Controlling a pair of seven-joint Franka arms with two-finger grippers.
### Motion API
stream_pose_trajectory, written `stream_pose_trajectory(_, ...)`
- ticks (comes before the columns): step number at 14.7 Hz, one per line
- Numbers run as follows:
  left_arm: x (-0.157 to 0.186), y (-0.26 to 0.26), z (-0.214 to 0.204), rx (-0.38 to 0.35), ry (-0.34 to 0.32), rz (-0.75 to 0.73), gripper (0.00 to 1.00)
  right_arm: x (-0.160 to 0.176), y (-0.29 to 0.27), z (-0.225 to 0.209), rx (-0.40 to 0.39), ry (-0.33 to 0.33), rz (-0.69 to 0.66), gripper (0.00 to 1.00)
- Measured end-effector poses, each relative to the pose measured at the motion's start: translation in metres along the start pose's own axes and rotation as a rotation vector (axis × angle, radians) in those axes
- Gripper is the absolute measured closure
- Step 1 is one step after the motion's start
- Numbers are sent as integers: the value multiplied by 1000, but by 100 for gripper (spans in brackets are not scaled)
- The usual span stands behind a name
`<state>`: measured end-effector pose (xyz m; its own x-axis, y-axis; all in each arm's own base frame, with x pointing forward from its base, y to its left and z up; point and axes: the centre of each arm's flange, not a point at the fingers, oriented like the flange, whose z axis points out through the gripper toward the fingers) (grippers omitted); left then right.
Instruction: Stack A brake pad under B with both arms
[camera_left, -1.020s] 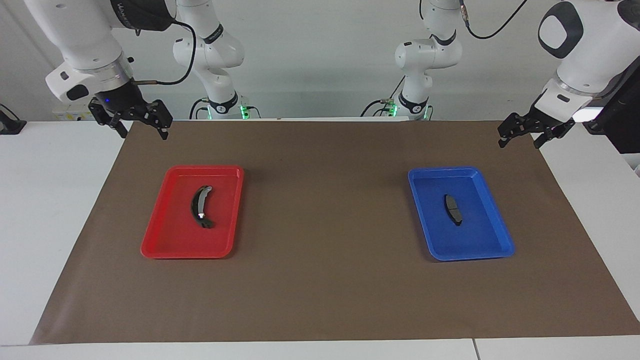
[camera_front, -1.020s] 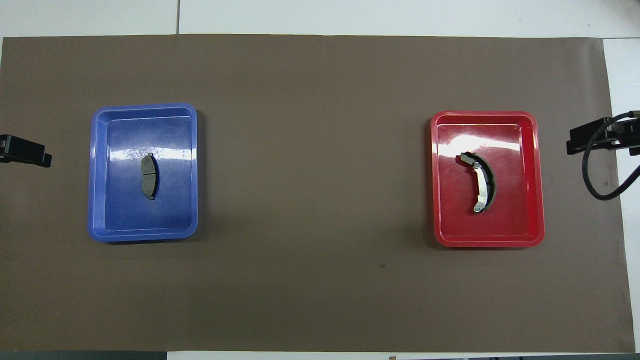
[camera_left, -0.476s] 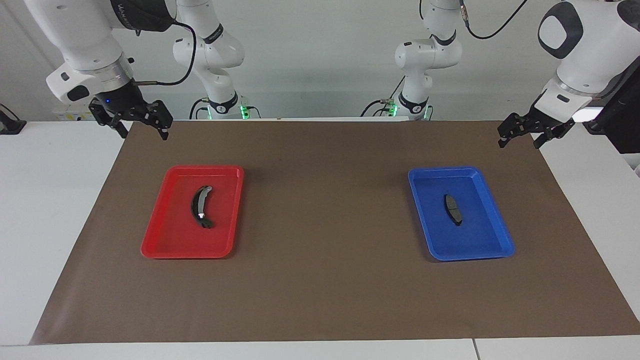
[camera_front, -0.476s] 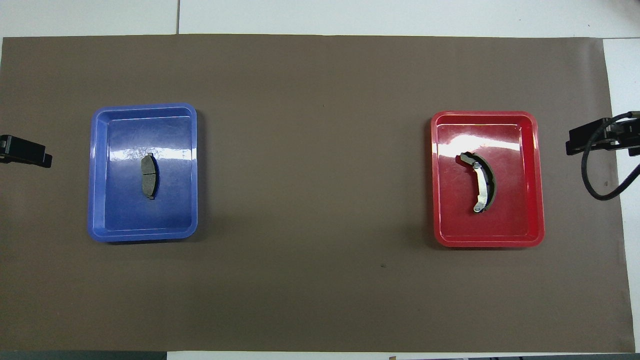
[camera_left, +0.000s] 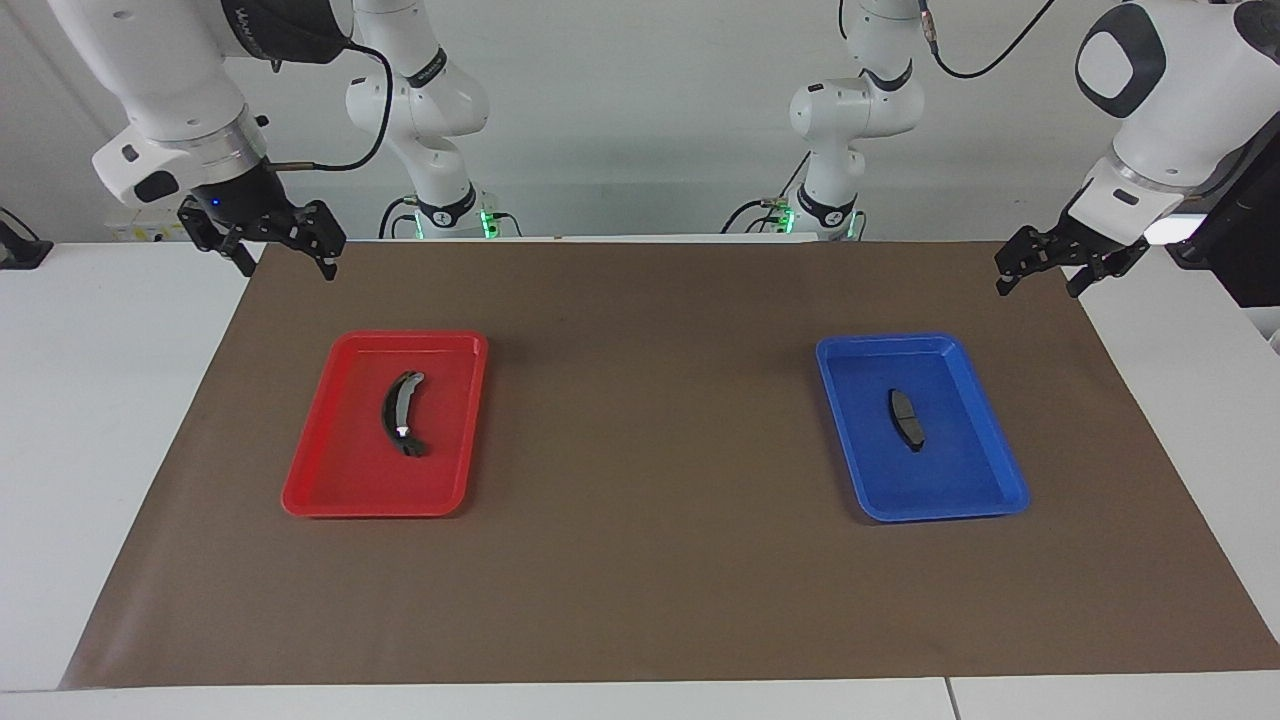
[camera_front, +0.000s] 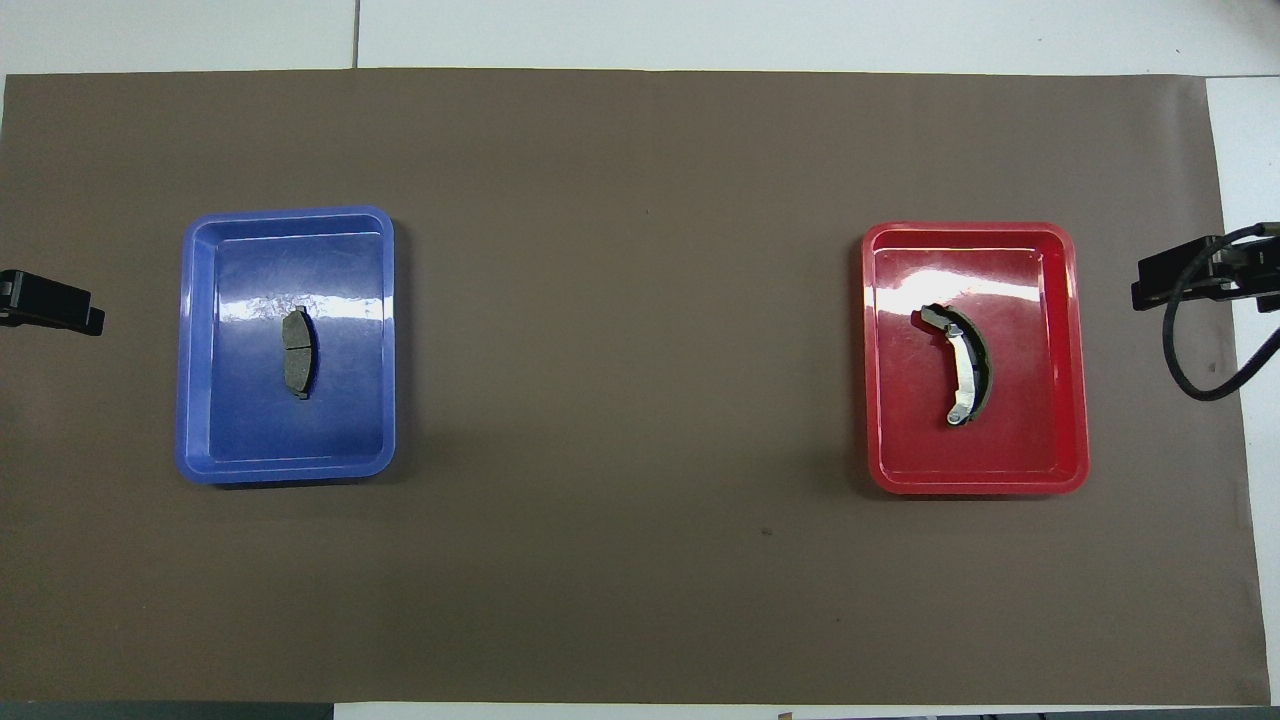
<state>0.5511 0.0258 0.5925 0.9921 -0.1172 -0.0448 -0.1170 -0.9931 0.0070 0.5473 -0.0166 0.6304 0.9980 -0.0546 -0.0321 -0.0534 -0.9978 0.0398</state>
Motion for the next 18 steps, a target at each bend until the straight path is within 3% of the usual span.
stream_pose_trajectory(10,12,14,14,12,68,28,0,0,0,0,0,0,0,0)
stream_pose_trajectory(14,23,26,67,17,102,53,0,0,0,0,0,0,0,0)
stream_pose_trajectory(18,24,36,158,18,113,70,0,0,0,0,0,-1,0,0)
